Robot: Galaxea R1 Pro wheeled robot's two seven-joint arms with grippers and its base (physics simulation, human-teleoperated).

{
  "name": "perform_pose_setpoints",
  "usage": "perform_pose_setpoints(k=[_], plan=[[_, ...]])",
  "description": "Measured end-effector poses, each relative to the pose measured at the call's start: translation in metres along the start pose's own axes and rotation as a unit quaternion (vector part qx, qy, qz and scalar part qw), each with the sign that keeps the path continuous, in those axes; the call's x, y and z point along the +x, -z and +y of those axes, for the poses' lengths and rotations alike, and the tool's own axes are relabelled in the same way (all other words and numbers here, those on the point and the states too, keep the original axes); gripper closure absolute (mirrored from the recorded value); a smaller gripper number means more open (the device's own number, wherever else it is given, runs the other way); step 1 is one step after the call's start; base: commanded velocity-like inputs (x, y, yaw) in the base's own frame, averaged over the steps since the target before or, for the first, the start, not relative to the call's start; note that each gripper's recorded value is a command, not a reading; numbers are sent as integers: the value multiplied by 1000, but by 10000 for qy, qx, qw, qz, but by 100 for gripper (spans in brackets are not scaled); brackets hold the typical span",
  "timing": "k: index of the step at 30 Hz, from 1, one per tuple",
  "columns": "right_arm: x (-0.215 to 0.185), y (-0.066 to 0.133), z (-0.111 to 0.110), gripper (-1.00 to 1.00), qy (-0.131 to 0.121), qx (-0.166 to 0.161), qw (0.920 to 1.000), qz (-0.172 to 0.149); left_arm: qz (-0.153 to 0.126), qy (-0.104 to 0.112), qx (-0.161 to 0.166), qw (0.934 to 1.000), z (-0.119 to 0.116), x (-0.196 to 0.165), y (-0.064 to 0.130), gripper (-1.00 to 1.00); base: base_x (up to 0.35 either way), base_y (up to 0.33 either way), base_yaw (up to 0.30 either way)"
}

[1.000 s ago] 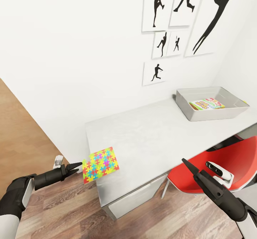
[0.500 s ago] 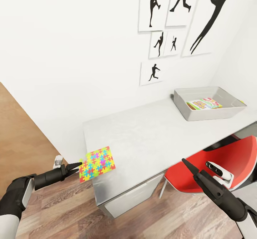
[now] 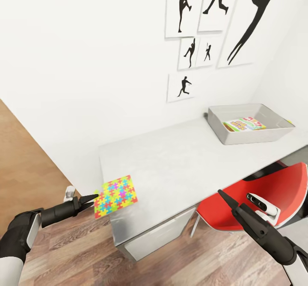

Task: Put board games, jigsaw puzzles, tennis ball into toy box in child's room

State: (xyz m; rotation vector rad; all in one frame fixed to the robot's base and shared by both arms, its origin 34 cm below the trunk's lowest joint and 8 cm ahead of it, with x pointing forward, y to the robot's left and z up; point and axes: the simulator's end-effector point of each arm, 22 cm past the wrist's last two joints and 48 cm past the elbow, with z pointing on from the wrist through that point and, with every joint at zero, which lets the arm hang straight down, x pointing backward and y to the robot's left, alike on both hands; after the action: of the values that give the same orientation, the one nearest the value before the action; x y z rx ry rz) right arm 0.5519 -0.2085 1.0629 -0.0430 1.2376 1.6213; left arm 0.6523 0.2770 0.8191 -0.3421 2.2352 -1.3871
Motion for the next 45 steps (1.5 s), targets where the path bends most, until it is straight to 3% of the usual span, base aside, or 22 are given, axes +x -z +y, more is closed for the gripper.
perform_pose_setpoints(k=[45], plan=[[2, 1, -3, -100, -2, 7, 10000, -5, -3, 22, 4, 10000, 3, 0, -1, -100, 0, -14, 0]])
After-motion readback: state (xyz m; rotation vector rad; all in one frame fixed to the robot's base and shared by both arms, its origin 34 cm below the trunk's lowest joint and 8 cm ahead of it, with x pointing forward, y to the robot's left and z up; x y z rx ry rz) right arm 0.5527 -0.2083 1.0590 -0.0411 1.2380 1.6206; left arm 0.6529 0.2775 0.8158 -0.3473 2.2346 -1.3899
